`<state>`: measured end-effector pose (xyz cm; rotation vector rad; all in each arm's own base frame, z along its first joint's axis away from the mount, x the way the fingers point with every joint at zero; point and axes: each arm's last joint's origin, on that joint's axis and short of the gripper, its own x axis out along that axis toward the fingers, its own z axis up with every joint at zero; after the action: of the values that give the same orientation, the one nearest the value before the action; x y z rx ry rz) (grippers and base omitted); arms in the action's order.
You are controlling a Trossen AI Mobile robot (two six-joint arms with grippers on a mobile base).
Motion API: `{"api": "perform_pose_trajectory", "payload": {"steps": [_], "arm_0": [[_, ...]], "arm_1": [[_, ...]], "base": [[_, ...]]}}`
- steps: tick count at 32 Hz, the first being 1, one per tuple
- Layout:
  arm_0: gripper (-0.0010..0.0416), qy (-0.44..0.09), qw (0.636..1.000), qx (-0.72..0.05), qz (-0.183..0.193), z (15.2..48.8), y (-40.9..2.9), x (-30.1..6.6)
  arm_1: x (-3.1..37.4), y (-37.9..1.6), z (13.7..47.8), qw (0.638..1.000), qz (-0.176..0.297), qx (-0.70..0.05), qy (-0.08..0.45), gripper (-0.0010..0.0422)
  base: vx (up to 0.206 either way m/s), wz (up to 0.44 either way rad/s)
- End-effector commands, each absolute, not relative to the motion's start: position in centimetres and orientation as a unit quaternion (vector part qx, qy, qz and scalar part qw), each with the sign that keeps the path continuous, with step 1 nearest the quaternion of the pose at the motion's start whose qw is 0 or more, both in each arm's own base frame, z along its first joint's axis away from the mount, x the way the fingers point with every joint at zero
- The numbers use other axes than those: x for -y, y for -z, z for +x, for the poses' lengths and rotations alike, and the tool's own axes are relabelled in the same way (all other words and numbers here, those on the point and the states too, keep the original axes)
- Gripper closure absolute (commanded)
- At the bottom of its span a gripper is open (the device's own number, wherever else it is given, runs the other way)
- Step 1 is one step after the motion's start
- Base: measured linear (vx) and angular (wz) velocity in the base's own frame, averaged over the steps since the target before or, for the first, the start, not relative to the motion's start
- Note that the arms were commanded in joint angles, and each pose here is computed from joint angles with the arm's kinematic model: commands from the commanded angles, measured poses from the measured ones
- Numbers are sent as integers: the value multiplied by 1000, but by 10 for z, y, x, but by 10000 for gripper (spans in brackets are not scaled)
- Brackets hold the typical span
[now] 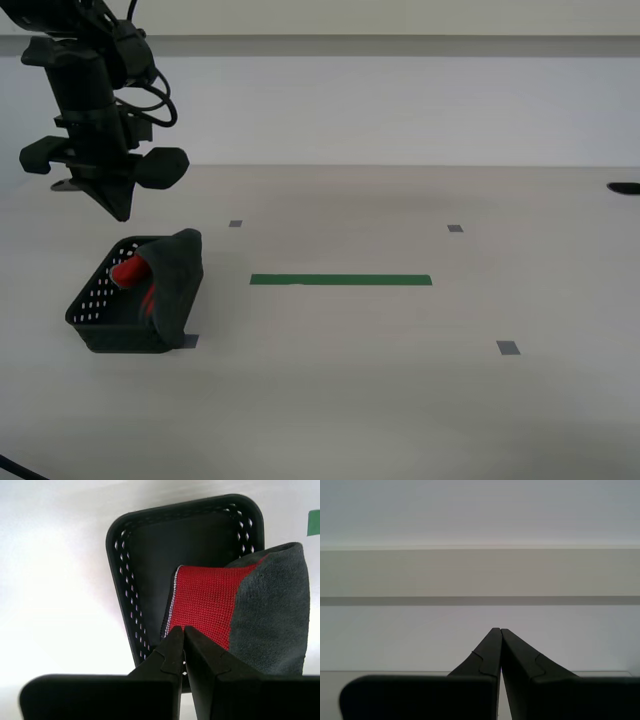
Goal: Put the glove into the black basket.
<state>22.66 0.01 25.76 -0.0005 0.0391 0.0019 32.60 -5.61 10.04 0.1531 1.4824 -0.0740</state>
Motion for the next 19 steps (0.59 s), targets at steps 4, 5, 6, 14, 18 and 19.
{"api": "perform_pose_trajectory", "payload": {"steps": [4, 5, 6, 14, 18, 19], "arm_0": [[405, 0, 1000, -19, 0, 227, -258, 0], [405, 0, 1000, -19, 0, 227, -258, 0], [405, -1, 1000, -19, 0, 227, -258, 0], [405, 0, 1000, -19, 0, 227, -258, 0], [405, -1, 1000, -19, 0, 227, -258, 0], [405, -1, 1000, -19, 0, 227, -258, 0]], "arm_1": [[56, -100, 327, 736, 70, -672, 33, 405], [56, -100, 327, 737, 70, -672, 34, 405], [56, -100, 327, 737, 70, -672, 34, 405], [56, -100, 327, 739, 69, -669, 34, 405], [57, -100, 327, 739, 69, -669, 34, 405], [57, -100, 327, 739, 69, -669, 34, 406]], "base": [[0, 0], [0, 0], [0, 0], [0, 0], [0, 0], [0, 0]]}}
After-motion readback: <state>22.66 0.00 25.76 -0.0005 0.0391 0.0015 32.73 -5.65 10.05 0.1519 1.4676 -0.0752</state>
